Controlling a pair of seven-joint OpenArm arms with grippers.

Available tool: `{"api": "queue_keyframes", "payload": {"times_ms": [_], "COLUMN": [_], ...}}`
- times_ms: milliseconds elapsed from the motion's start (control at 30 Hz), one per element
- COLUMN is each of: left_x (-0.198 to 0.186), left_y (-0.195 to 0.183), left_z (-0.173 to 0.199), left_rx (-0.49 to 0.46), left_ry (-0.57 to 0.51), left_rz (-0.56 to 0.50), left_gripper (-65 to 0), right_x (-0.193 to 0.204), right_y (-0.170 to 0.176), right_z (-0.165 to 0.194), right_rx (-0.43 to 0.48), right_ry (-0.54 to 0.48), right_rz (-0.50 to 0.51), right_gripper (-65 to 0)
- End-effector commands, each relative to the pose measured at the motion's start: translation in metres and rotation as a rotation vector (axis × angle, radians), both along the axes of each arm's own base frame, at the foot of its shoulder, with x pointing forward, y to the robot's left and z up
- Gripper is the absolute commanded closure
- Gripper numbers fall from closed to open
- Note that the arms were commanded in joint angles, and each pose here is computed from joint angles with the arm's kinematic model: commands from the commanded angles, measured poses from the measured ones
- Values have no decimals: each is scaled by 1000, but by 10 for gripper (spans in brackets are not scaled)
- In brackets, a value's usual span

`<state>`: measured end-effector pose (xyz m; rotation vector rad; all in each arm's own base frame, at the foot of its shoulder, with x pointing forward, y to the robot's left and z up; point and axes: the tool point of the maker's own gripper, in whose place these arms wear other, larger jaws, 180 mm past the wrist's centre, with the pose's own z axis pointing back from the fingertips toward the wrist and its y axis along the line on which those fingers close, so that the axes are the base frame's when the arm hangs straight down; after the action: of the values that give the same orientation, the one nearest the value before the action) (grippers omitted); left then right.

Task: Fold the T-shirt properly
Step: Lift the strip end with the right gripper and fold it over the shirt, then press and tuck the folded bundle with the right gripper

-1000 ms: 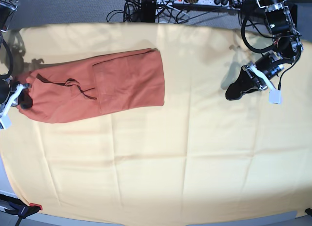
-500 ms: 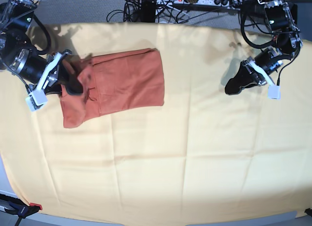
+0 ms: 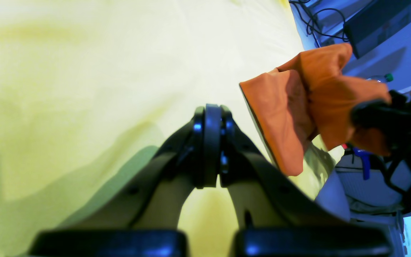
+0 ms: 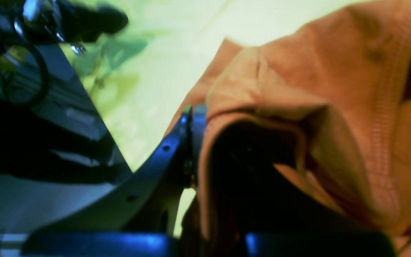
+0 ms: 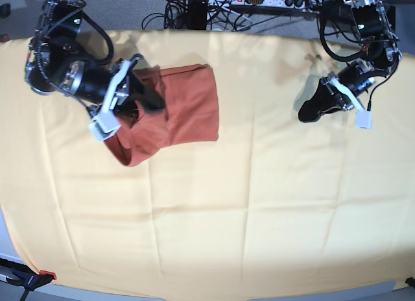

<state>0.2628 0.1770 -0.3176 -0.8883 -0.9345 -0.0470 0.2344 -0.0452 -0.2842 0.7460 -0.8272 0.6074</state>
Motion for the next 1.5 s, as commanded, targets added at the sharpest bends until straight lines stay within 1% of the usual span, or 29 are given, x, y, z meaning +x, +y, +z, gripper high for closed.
{"api": "queue_keyframes", "payload": {"times_ms": [0,233,267,300,367,400,433,467,633,767,867,967,1067,1133,1233,1333,1467], "left_x": [7,6,6,6,6,6,6,6,6,5,3,1,0,0,0,0,0], "left_y": [3,3,3,3,3,3,3,3,3,2,2,2,2,2,2,2,2], "left_z": [15,15,15,15,15,15,15,15,15,13,11,9,9,9,9,9,9], "left_rx": [-6,-6,-6,-6,-6,-6,-6,-6,-5,1,5,4,4,4,4,4,3], "left_ry": [-55,-55,-55,-55,-55,-55,-55,-55,-55,-45,-36,-29,-26,-27,-26,-26,-27], "left_rz": [1,0,0,0,0,0,0,0,0,-9,-14,-14,-14,-14,-14,-14,-13], "left_gripper": [0,0,0,0,0,0,0,0,0,0,0,0,0,0,0,0,0], "right_x": [5,2,1,0,-2,-2,-3,-3,4,13,21,26,27,27,27,26,27], "right_y": [9,41,45,48,53,56,60,63,62,58,49,34,19,5,-7,-12,-14], "right_z": [13,4,3,2,0,-1,0,0,-6,2,7,6,-1,-7,-11,-13,-21], "right_rx": [39,-7,-14,-22,-38,-41,-39,-40,-128,-140,-153,-176,-236,-298,-347,-364,-358], "right_ry": [-56,-95,-98,-102,-109,-115,-123,-134,-176,-209,-231,-232,-222,-222,-220,-218,-192], "right_rz": [13,68,78,86,104,111,117,123,121,112,84,51,50,52,62,66,62], "right_gripper": [0,0,-18,-90,-260,-332,-375,-390,-390,-390,-390,-390,-390,-390,-390,-390,-385]}}
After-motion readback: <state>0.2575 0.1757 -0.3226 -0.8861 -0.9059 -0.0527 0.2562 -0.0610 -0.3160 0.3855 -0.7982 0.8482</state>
